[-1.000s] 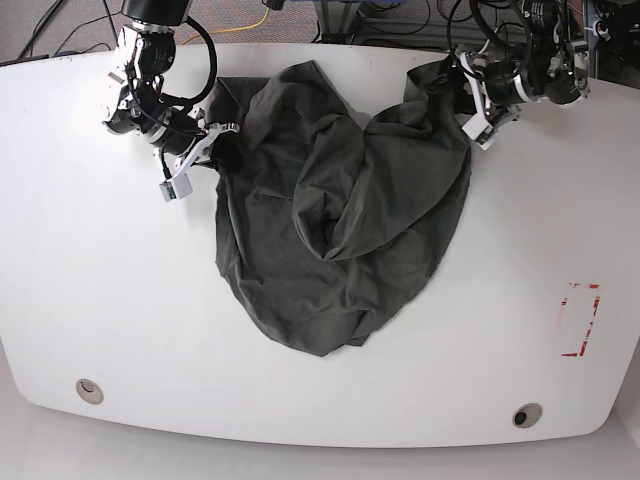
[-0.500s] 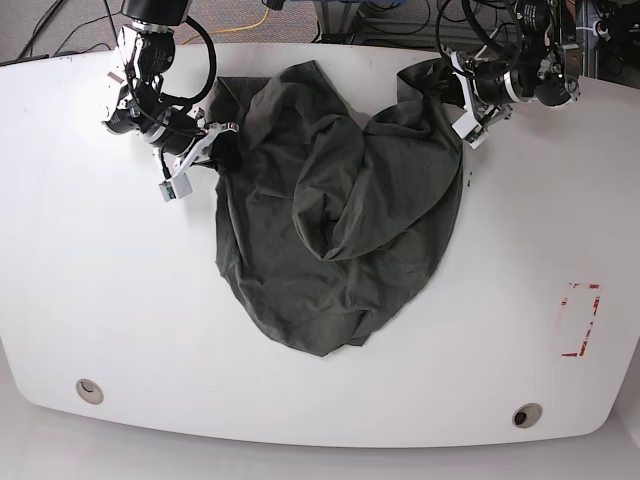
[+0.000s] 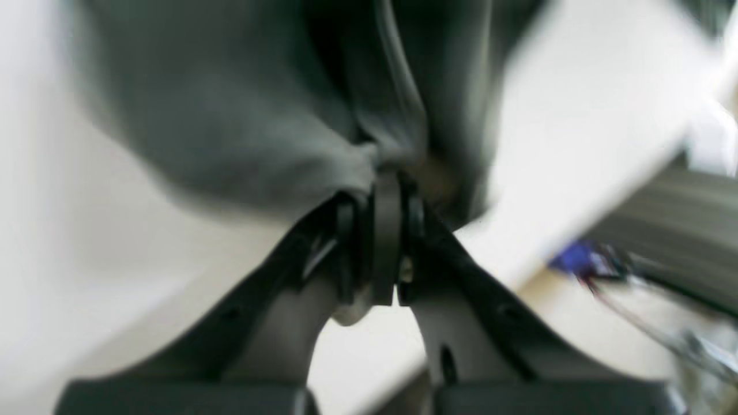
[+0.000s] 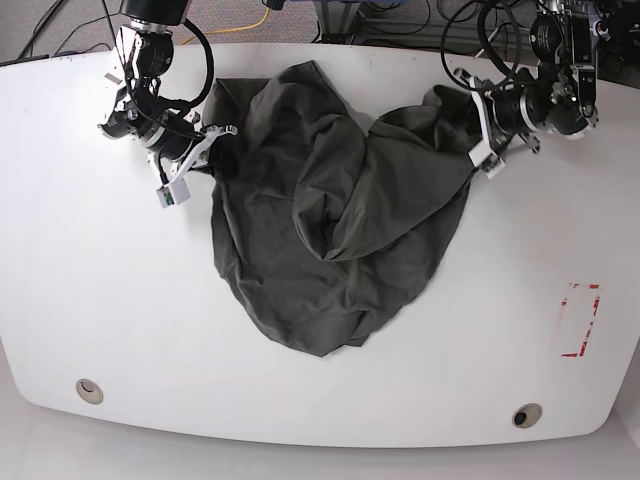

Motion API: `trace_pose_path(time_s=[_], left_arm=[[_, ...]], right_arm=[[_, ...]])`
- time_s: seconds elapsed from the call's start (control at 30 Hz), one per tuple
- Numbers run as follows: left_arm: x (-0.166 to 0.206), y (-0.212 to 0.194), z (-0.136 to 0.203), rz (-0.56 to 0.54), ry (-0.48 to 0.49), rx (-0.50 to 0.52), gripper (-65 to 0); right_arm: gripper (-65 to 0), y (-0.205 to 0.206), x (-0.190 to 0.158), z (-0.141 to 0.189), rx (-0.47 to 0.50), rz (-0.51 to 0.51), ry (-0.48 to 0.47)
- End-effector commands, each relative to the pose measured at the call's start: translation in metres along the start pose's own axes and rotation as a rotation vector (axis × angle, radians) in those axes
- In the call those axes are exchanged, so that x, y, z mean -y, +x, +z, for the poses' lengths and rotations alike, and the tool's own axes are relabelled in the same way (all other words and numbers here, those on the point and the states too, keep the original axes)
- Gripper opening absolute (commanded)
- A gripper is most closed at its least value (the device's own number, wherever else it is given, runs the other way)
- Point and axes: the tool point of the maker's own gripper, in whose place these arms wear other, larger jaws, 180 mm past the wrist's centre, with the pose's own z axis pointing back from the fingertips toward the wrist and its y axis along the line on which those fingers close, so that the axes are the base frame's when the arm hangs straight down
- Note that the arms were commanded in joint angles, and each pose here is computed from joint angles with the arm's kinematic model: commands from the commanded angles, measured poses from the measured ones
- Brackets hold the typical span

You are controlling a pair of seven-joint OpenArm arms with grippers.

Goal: Layout the t-shirt on the table in an organized manner, then fold the t-shirt properly
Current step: 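Lift the shirt with both grippers and stretch it between them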

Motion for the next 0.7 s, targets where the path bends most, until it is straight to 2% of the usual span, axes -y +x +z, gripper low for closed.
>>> trace_pose_path(time_s=[0.0,0.1,0.27,0.4,0.67], left_arm=[[-0.025,0.035,0.018,-0.032,0.072,0.092,-63.9],[-0.044,0.061,0.030,-0.051,0.126,0.141,-63.9],[-0.089,0.112,0.070,-0.107,0.265,0.197,-63.9],[-0.103,0.151,0.094,-0.147,0.325,0.265,-63.9],[-0.135,0.208,0.164,-0.197,0.484,0.402,-63.9]], right_arm=[[-65.0,0.040,-0.007,0.010,0.109,0.071,0.007],[-65.0,0.063,-0.011,0.015,0.149,0.125,-0.002],[-65.0,0.101,-0.007,0.032,0.180,0.242,-0.046],[-65.0,0.127,-0.003,0.041,0.213,0.302,-0.070],[-65.0,0.183,0.013,0.067,0.272,0.424,-0.148]])
